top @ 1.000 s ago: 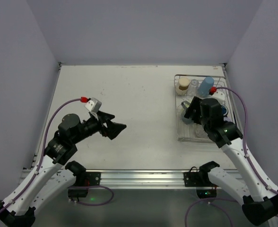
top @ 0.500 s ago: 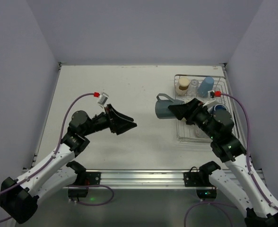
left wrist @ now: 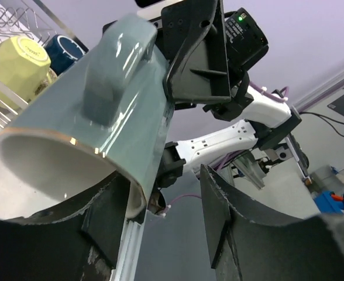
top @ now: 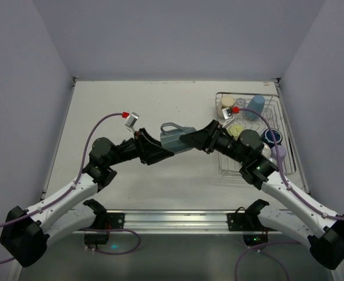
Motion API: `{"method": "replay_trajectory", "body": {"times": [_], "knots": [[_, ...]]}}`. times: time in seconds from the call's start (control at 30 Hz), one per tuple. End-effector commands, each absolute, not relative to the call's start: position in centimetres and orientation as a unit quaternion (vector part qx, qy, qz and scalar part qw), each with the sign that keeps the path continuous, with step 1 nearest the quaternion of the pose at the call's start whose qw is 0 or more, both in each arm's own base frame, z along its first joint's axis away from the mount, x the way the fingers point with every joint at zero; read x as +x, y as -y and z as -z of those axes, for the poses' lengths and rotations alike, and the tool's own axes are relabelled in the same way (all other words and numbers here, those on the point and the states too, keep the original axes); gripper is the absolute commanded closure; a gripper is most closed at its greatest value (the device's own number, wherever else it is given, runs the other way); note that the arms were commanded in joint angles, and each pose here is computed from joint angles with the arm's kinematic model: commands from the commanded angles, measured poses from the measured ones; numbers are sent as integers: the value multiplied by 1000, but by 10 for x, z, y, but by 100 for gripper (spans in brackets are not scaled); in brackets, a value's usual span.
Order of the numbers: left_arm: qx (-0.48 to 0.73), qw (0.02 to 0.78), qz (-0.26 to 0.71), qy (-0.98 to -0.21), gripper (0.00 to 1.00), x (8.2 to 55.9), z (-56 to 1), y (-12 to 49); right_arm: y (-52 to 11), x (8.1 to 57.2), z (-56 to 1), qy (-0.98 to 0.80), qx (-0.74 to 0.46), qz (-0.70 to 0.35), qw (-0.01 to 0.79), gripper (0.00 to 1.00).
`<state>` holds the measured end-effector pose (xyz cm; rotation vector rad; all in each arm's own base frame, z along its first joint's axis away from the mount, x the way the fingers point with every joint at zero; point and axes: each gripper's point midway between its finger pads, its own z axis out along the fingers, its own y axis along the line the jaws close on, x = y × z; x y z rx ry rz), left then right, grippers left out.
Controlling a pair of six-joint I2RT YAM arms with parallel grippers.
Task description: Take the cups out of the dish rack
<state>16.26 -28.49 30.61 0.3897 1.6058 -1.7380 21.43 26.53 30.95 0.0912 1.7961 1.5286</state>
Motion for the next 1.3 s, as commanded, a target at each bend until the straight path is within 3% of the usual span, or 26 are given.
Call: {"method": "replay_trajectory", "body": {"times": [0.0,0.17,0.23,0.37,0.4,0.47,0.73,0.93,1.27], "knots": [[161,381,685,-600,46,161,-321,286,-278,200,-363,-625,0,-672,397,90],[152,420,674,-588,71,171,-332,283,-291,201,-351,-631,2,-679,375,90],[142,442,662,-589,100,179,-335,280,-292,201,-348,-629,4,-683,372,90],[122,487,603,-620,100,199,-332,271,-291,204,-338,-642,6,-667,378,34],[124,496,563,-649,100,208,-326,267,-289,206,-330,-658,14,-652,377,12],[94,521,498,-687,100,231,-317,255,-283,211,-316,-682,13,-617,393,1],[40,469,341,-814,100,308,-267,200,-232,211,-250,-773,32,-462,434,1],[-9,430,143,-892,100,383,-231,128,-211,204,-219,-817,2,-384,430,1],[-45,313,45,-948,100,445,-184,65,-202,192,-203,-834,-23,-362,416,1]]}}
